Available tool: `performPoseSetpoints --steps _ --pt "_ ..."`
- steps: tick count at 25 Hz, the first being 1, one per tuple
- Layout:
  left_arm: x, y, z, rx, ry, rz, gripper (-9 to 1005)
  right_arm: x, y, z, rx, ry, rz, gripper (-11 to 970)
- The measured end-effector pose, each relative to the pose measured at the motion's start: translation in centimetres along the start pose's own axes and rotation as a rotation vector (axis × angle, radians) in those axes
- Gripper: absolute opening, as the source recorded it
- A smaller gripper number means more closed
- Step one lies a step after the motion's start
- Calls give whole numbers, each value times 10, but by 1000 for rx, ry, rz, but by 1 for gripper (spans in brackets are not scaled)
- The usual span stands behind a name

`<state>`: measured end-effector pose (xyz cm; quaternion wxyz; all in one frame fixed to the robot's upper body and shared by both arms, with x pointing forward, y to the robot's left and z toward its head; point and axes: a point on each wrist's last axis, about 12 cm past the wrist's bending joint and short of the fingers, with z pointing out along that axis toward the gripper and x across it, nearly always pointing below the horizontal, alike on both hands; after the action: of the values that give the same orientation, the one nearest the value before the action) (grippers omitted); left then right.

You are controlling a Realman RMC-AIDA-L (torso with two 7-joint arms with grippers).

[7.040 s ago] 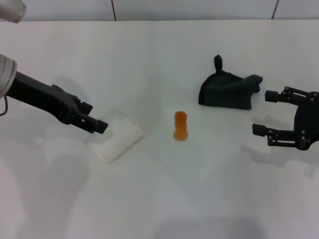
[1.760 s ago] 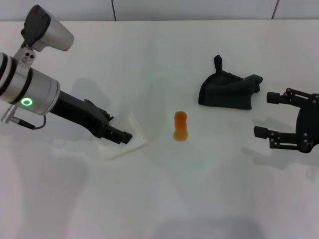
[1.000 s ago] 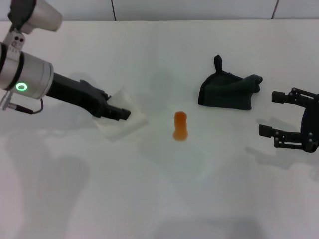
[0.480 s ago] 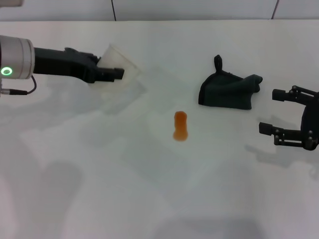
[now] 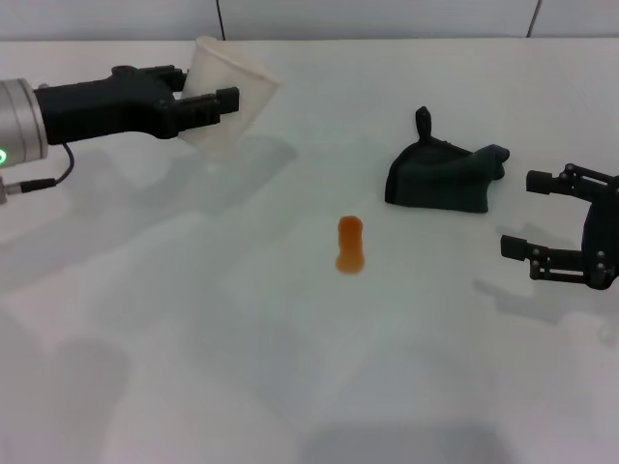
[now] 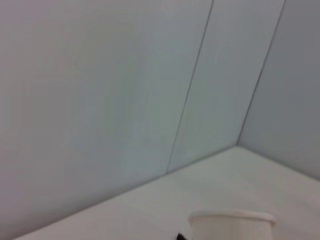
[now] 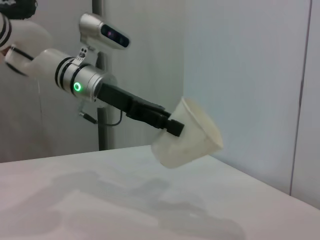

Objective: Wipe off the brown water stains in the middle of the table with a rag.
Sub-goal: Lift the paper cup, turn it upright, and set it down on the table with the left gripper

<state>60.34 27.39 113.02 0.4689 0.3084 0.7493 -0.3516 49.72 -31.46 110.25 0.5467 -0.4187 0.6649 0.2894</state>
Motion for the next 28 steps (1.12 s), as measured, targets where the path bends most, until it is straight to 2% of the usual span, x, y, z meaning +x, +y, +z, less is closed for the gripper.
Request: performPoseSetpoints --steps 8,13,19,28 --pt "33 -6 -7 -19 -86 25 574 0 0 0 0 0 0 840" --pt "62 -6 -10 -112 -118 40 574 2 2 1 -7 1 0 840" --pt "76 -6 -8 -167 -107 72 575 3 3 1 -13 -1 3 840" --pt "82 -5 4 -197 -80 127 576 7 6 2 -21 0 12 840"
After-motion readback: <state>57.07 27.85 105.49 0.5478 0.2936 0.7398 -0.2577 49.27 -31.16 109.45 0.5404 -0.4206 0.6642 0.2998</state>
